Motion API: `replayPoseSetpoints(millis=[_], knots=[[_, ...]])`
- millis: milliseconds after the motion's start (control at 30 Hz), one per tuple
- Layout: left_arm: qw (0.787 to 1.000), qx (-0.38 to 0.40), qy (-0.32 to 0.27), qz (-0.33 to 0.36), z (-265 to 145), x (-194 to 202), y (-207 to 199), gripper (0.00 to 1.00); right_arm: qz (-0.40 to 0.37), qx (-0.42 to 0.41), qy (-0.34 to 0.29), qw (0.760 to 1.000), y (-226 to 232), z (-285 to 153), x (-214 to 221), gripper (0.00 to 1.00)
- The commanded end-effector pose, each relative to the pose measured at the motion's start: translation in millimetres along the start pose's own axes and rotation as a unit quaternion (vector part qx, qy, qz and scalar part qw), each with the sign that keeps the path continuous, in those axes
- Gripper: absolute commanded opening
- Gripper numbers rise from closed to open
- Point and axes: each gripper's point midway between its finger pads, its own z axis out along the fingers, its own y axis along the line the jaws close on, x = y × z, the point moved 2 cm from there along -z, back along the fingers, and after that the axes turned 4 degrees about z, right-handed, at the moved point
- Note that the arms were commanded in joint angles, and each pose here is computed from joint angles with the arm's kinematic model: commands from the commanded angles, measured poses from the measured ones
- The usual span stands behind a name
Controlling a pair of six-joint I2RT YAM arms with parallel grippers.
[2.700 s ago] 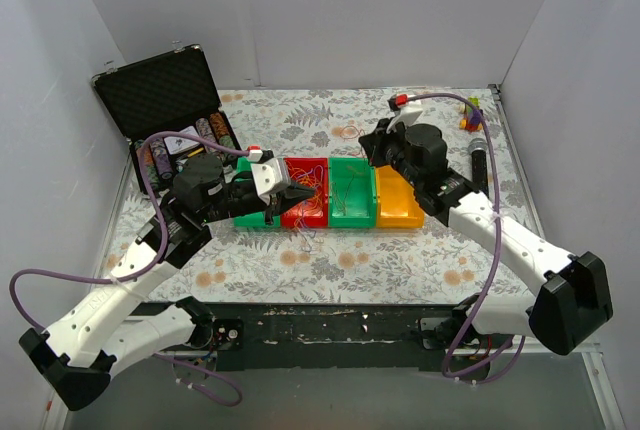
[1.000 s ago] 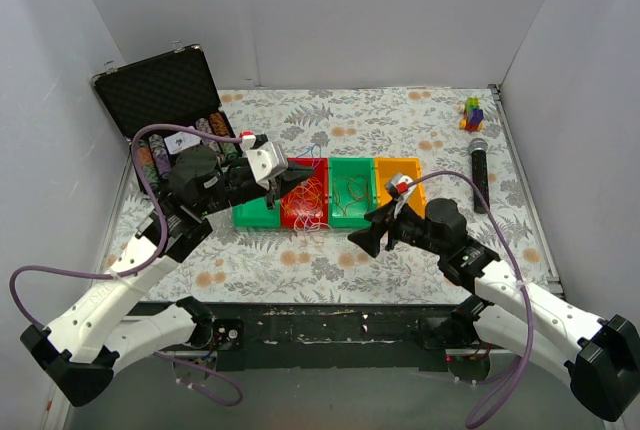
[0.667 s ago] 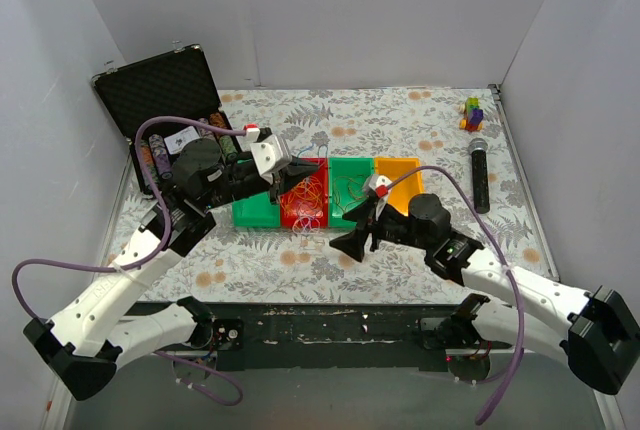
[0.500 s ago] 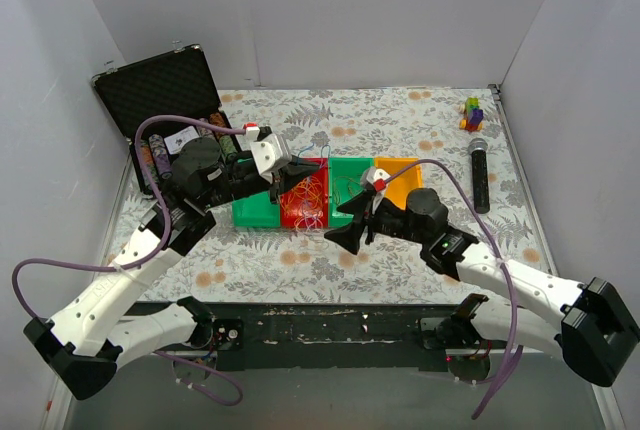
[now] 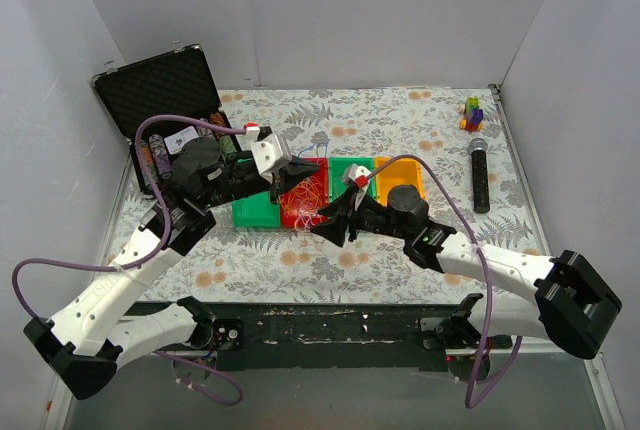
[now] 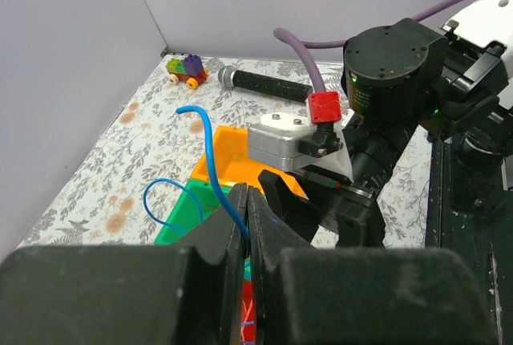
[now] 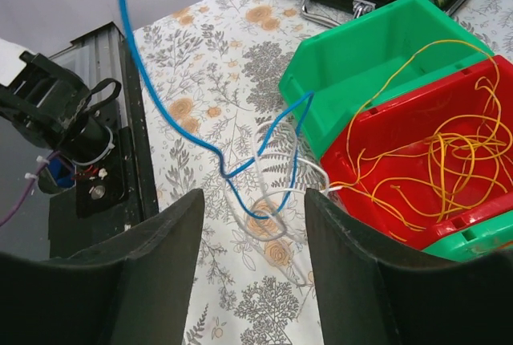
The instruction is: Untangle the cables
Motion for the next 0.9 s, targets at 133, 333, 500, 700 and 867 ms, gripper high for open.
replayPoseSetpoints(millis=[133, 333, 500, 700, 867], knots=[[1.0, 0.001, -0.024, 0.01, -8.8, -27.1, 0.6, 0.0, -0.038, 0.029, -0.071, 0.996, -6.8, 11.3, -45.0, 0.39], [0.999, 0.006, -0.031, 0.013, -13.7, -36.2, -1.8, 0.0, -0.029, 0.044, -0.066, 0.996, -10.5, 5.8, -37.1, 0.07], [0.997, -0.041, -0.016, 0.055, -21.9, -36.4, 13.3, 0.0, -0.019, 0.094, -0.066, 0.993, -19.8, -13.1, -30.3, 0.01], [0.928, -0.259, -0.057, 0.261, -82.3, -104.1, 73.1, 0.0, -0.027, 0.179, -0.101, 0.978, -35.1, -61.1, -35.1, 0.01], [0.809, -0.458, -0.047, 0.364, -147.8, -151.6, 116.2, 0.0, -0.013, 0.245, -0.118, 0.962, -46.2, -93.7, -35.1, 0.01]])
